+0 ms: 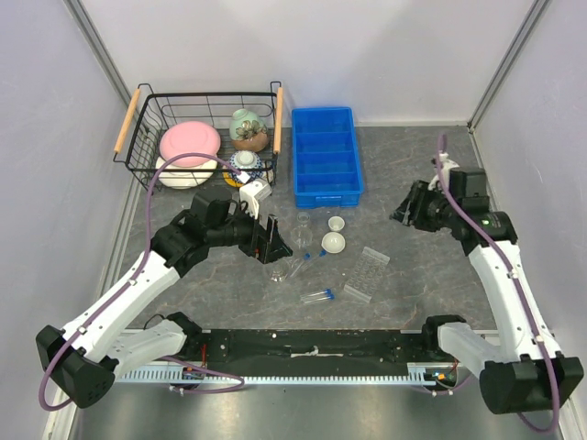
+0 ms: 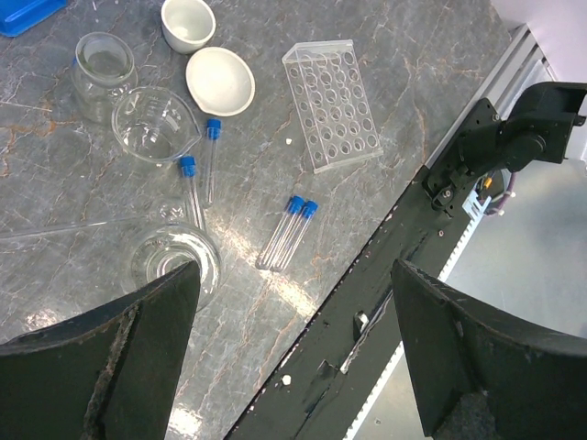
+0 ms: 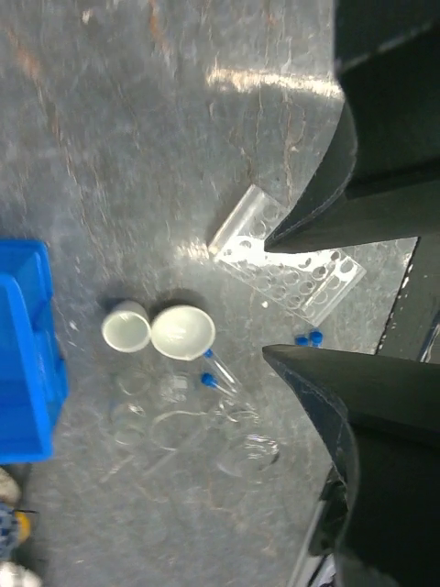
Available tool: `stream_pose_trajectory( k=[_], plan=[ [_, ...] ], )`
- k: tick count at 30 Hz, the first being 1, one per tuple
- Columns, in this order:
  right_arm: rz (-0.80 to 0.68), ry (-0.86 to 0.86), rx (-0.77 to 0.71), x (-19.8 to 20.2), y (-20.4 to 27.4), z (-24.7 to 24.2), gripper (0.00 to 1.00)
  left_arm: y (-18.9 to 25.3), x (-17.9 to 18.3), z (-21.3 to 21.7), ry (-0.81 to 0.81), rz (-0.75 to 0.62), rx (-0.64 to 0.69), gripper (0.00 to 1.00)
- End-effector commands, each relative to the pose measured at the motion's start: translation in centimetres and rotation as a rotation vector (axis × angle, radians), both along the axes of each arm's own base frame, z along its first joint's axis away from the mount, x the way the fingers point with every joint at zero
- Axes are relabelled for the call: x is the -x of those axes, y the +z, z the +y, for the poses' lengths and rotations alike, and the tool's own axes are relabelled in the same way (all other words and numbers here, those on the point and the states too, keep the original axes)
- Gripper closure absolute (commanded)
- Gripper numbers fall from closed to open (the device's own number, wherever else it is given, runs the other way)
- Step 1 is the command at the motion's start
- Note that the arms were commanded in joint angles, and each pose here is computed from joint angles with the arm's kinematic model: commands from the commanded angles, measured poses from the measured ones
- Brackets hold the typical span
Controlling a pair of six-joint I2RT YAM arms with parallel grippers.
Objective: Organize the chemistry lab equipment
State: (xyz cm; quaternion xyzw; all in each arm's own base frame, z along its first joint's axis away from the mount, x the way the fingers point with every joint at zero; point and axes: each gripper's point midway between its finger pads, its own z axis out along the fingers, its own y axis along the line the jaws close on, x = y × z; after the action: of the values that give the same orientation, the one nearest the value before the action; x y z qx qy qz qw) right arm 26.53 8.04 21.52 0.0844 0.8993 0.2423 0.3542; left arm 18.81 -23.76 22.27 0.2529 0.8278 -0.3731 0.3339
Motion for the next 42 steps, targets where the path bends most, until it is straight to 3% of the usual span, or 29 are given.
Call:
stream_pose_trajectory(
  k=[1, 10, 17, 28, 42],
  plan=[
    [0.048, 0.081, 0.102, 1.5, -0.9, 2.5, 0.48, 1.0, -0.1, -0.2, -0.017, -0.043, 0.013, 0.09],
    [0.196, 0.397, 0.172, 8.3, -6.2, 12.3, 0.5, 0.9, 0.1, 0.7, 0.016, -0.045, -0.009, 0.09],
    [0.269, 0.468, 0.228, 13.0, -10.0, 15.4, 0.51, 1.0, 0.8, 1.3, 0.025, -0.05, -0.002, 0.09],
    [0.341, 0.405, 0.301, 15.6, -15.0, 14.0, 0.52, 1.0, 1.2, 1.4, 0.016, -0.052, -0.002, 0.09],
    [0.355, 0.208, 0.472, 14.4, -19.1, 9.6, 0.52, 0.3, 0.9, 1.3, 0.015, -0.042, -0.021, 0.09]
  ],
)
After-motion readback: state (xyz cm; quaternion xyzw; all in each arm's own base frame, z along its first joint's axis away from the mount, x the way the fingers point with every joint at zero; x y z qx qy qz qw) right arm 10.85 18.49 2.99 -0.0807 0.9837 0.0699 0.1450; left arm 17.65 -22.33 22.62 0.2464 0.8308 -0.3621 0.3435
